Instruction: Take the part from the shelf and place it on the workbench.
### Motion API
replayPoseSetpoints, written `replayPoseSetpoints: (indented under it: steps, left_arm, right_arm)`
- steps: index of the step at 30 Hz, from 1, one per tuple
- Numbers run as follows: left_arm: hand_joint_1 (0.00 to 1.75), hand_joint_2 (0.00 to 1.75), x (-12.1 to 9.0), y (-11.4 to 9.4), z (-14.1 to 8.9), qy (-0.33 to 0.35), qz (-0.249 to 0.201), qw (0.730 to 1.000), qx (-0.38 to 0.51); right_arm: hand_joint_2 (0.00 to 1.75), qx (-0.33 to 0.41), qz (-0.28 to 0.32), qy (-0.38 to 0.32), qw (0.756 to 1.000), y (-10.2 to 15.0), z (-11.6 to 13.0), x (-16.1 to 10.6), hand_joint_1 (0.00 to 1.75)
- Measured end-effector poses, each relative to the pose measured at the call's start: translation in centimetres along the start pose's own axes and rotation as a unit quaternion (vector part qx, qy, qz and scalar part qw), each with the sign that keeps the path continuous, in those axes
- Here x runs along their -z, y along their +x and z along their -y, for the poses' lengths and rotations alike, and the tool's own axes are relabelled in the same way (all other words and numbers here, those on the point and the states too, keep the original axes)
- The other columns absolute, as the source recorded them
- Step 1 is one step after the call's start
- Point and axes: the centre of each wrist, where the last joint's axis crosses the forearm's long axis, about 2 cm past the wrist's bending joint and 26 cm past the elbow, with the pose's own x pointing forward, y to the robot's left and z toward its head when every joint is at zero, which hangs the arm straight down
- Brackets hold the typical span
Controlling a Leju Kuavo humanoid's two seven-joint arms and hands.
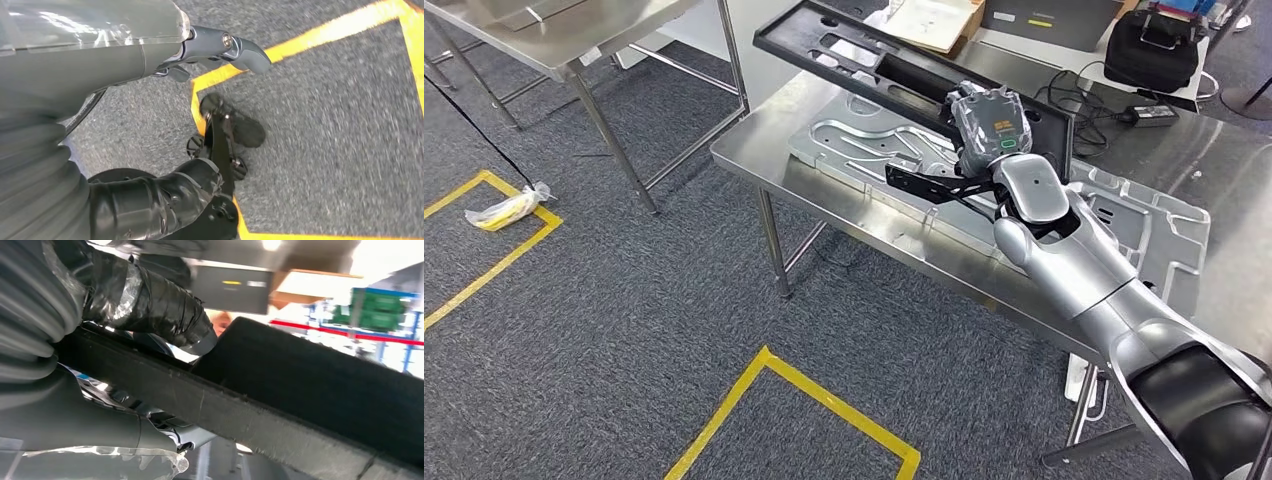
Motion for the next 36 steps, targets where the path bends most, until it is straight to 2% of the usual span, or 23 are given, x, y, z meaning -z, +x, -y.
replayPoseSetpoints:
  steps: [13,20,26,36]
  left_arm:
    - [0.00,1.75,0.1,0.2,0.3,0.000,0.000,1.000,0.001]
    - [0.00,1.75,0.2,0.5,0.2,0.002,0.004,1.000,0.006]
    - [0.00,1.75,0.3,0.7,0.3,0.001,0.006,1.000,0.011]
    - [0.00,1.75,0.3,0.6,0.6,0.004,0.011,1.000,-0.008]
  right_arm:
    - [1.75,-0.022,-0.021,0.037,0.999,-1.4,-0.7,1.2,1.75]
    - [1.75,-0.026,-0.038,0.058,0.997,-2.5,-0.6,3.0,1.75]
    - [1.75,-0.022,-0.058,0.106,0.992,-2.1,-2.0,4.3,1.75]
    - [1.75,-0.004,-0.080,0.199,0.977,-0.5,-5.3,3.1,1.75]
